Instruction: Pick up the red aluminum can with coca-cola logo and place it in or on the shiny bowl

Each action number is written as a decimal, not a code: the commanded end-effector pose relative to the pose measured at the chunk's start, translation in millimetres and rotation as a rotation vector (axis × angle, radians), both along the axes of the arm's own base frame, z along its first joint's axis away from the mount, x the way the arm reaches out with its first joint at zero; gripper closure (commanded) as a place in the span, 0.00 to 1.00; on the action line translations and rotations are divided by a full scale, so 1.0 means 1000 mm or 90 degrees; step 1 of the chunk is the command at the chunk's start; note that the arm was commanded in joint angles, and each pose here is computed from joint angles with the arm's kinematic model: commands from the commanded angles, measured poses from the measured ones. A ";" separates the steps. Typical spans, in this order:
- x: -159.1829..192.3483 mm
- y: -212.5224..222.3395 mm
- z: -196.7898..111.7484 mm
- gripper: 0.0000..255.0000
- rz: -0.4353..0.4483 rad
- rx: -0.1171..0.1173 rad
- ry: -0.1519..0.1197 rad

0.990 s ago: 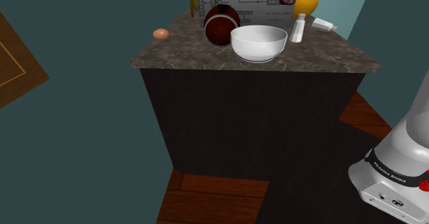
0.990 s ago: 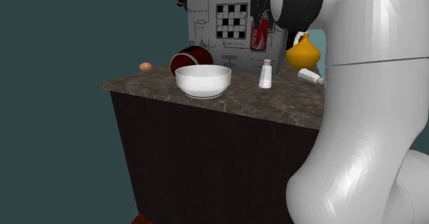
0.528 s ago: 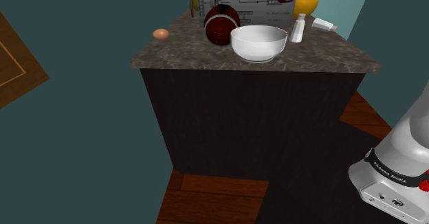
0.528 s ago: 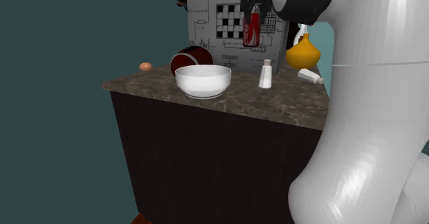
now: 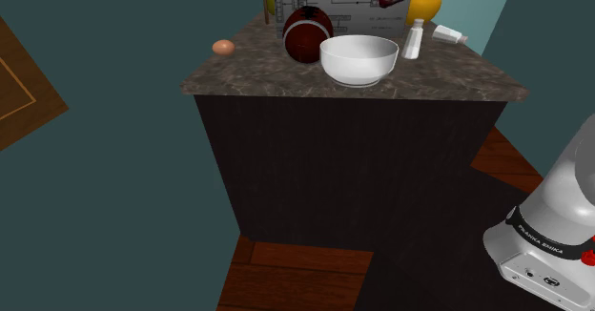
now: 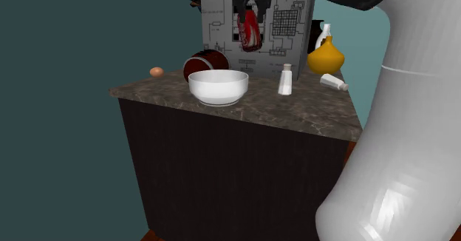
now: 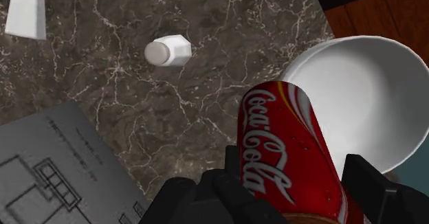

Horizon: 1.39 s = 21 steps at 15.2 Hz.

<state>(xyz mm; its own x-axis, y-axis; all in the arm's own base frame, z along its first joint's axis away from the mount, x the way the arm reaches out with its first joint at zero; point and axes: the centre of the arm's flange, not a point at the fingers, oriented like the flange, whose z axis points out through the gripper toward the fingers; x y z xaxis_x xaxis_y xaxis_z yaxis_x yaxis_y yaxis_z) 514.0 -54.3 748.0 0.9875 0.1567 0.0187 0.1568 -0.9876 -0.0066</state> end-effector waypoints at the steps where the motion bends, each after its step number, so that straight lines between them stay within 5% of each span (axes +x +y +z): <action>1: -0.005 0.025 0.002 1.00 -0.001 0.000 0.000; 8: -0.023 0.118 0.011 1.00 -0.001 0.000 0.000; 21: -0.023 0.118 -0.057 1.00 -0.001 0.000 0.000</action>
